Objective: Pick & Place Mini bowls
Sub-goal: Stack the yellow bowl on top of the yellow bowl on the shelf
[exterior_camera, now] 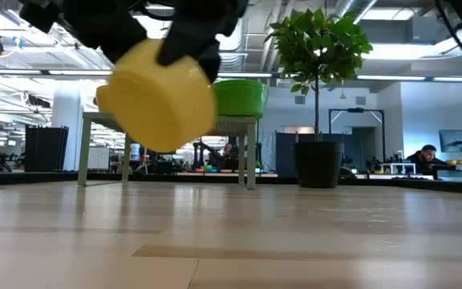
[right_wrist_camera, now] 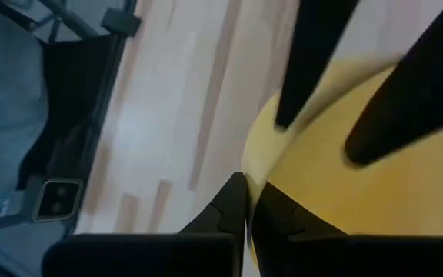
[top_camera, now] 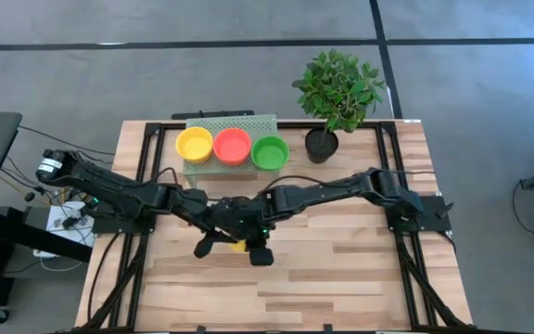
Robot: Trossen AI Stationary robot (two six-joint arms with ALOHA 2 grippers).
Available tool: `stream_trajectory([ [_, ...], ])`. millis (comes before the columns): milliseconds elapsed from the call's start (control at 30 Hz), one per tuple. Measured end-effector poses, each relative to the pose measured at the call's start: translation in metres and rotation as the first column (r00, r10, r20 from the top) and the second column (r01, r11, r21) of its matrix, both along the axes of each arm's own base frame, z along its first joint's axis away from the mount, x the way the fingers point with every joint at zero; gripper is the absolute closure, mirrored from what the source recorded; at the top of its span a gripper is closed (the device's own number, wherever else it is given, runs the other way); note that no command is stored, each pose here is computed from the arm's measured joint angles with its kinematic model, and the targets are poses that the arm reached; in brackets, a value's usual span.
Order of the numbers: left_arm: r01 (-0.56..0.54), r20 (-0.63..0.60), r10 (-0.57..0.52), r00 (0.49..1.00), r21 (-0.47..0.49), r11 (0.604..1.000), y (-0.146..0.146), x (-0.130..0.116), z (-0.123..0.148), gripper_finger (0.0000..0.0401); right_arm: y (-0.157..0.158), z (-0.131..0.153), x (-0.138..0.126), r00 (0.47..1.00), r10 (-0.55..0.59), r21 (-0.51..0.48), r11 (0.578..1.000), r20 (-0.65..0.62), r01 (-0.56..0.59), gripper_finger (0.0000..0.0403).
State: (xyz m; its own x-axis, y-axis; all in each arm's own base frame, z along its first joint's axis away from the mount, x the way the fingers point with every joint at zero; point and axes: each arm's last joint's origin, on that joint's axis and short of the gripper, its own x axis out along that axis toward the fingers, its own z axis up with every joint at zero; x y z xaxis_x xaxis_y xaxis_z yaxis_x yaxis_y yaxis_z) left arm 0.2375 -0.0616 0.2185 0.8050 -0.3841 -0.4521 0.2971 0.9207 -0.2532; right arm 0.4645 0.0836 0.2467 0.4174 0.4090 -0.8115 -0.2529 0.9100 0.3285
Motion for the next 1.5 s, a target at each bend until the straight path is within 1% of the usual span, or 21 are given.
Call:
stream_trajectory([
  [33, 0.012, -0.003, -0.012, 1.000, 0.013, 1.000, -0.001, 0.000, -0.001, 0.0306, -0.001, 0.001, 0.002, 1.000, 0.001, 0.000, 1.000, 0.014, -0.001, 0.0398],
  [100, 0.037, -0.009, -0.037, 0.999, 0.041, 0.998, -0.005, 0.001, -0.005, 0.0306, 0.000, 0.000, 0.001, 1.000, 0.003, -0.004, 1.000, -0.010, -0.003, 0.0398],
  [267, 0.051, -0.029, -0.049, 0.998, 0.077, 0.996, -0.004, 0.001, -0.009, 0.0306, 0.000, 0.000, 0.000, 1.000, 0.000, 0.001, 1.000, -0.016, 0.000, 0.0398],
  [600, 0.074, -0.073, -0.067, 0.995, 0.095, 0.993, -0.004, -0.001, -0.013, 0.0310, 0.000, 0.002, 0.002, 1.000, -0.002, 0.004, 1.000, 0.007, 0.002, 0.0396],
  [700, 0.103, -0.063, -0.096, 0.993, 0.128, 0.986, -0.004, -0.002, -0.014, 0.0330, 0.000, 0.002, 0.003, 1.000, -0.004, 0.000, 1.000, 0.023, 0.004, 0.0395],
  [833, 0.146, -0.053, -0.139, 0.989, 0.167, 0.975, -0.005, -0.003, -0.015, 0.0385, -0.003, 0.003, 0.005, 0.999, -0.006, -0.001, 1.000, 0.036, 0.006, 0.0394],
  [967, 0.145, -0.048, -0.138, 0.989, 0.181, 0.973, -0.008, -0.003, -0.015, 0.0391, -0.005, 0.004, 0.006, 0.998, 0.003, -0.021, 1.000, 0.066, -0.002, 0.0386],
  [1033, 0.134, -0.043, -0.128, 0.991, 0.185, 0.974, -0.010, -0.003, -0.015, 0.0392, -0.006, 0.011, 0.003, 0.997, -0.016, -0.052, 0.998, 0.081, 0.020, 0.0376],
  [1133, 0.133, -0.058, -0.125, 0.990, 0.162, 0.978, -0.015, -0.005, -0.015, 0.0393, -0.007, 0.024, -0.001, 0.993, -0.045, -0.099, 0.993, 0.113, 0.056, 0.0358],
  [1233, 0.131, -0.065, -0.122, 0.990, 0.150, 0.980, -0.020, -0.007, -0.015, 0.0392, -0.008, 0.036, -0.009, 0.992, -0.049, -0.112, 0.992, 0.113, 0.062, 0.0342],
  [1333, 0.109, -0.070, -0.100, 0.993, 0.155, 0.982, -0.024, -0.008, -0.015, 0.0394, -0.012, 0.054, -0.025, 0.995, -0.048, -0.125, 0.990, 0.085, 0.059, 0.0332],
  [1400, 0.094, -0.067, -0.084, 0.994, 0.164, 0.982, -0.027, -0.010, -0.015, 0.0393, -0.014, 0.068, -0.039, 0.996, -0.047, -0.151, 0.987, 0.073, 0.057, 0.0327],
  [1500, 0.071, -0.060, -0.063, 0.996, 0.160, 0.984, -0.032, -0.011, -0.010, 0.0392, -0.014, 0.088, -0.061, 0.997, -0.046, -0.234, 0.970, 0.065, 0.060, 0.0321],
])
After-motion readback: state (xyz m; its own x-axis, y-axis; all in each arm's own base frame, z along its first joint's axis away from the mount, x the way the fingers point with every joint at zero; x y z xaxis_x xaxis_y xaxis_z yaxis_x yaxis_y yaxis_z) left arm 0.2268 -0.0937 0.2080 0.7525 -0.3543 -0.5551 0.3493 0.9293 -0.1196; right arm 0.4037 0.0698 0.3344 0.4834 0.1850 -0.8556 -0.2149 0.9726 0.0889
